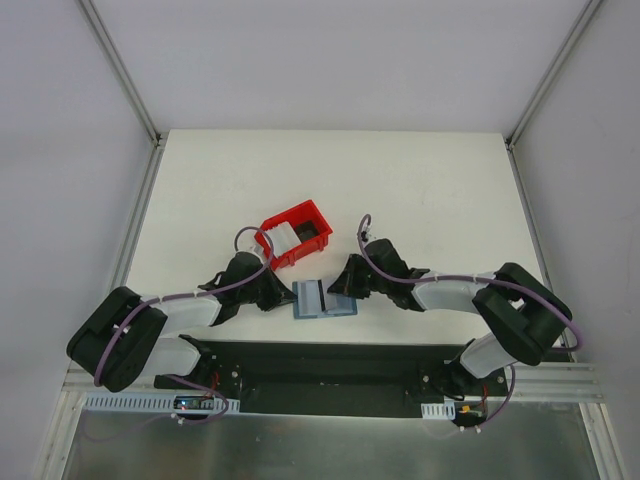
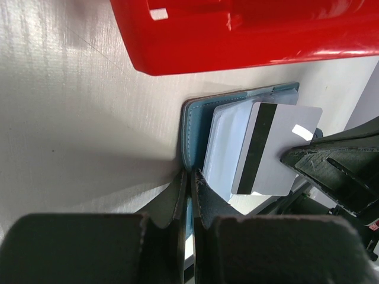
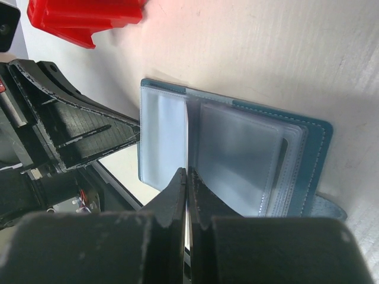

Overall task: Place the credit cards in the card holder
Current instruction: Insert the credit card into the card holder.

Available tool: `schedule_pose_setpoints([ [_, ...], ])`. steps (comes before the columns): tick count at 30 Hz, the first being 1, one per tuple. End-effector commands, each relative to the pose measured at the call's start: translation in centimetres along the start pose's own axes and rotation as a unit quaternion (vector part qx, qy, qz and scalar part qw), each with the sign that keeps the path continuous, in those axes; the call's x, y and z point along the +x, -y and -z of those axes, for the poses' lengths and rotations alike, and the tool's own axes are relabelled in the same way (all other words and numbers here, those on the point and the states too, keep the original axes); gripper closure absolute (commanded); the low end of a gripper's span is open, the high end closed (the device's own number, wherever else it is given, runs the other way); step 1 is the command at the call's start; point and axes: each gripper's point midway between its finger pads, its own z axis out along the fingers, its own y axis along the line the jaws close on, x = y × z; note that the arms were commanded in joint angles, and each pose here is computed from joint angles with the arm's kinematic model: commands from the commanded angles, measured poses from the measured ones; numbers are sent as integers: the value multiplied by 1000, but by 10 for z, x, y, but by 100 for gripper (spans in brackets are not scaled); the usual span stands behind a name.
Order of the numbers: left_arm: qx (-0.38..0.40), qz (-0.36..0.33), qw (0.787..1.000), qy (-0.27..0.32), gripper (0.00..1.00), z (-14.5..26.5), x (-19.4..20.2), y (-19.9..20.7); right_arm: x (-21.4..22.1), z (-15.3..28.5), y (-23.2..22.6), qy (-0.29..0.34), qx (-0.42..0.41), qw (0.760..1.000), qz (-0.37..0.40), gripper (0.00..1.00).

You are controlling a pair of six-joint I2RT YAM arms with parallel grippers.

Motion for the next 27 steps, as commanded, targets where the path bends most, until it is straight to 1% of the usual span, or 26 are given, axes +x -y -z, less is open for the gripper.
schedule_pose_setpoints([
  [1, -131, -10, 990, -45, 100, 7, 30, -72, -7, 2, -3, 12, -20, 1000, 3, 100],
  [4, -132, -9, 990, -44, 100, 7, 30, -73, -5, 3, -2, 5, -22, 1000, 0, 100],
  [15, -133, -11, 990, -42, 100, 7, 30, -74, -3, 9, 7, 15, -14, 1000, 1, 100],
  [21, -133, -13, 990, -41, 100, 6, 28, -73, 4, 0, 13, -5, -16, 1000, -9, 100],
  [27, -133, -13, 990, -40, 100, 6, 28, -72, 10, -3, 18, -10, -13, 1000, -18, 100],
])
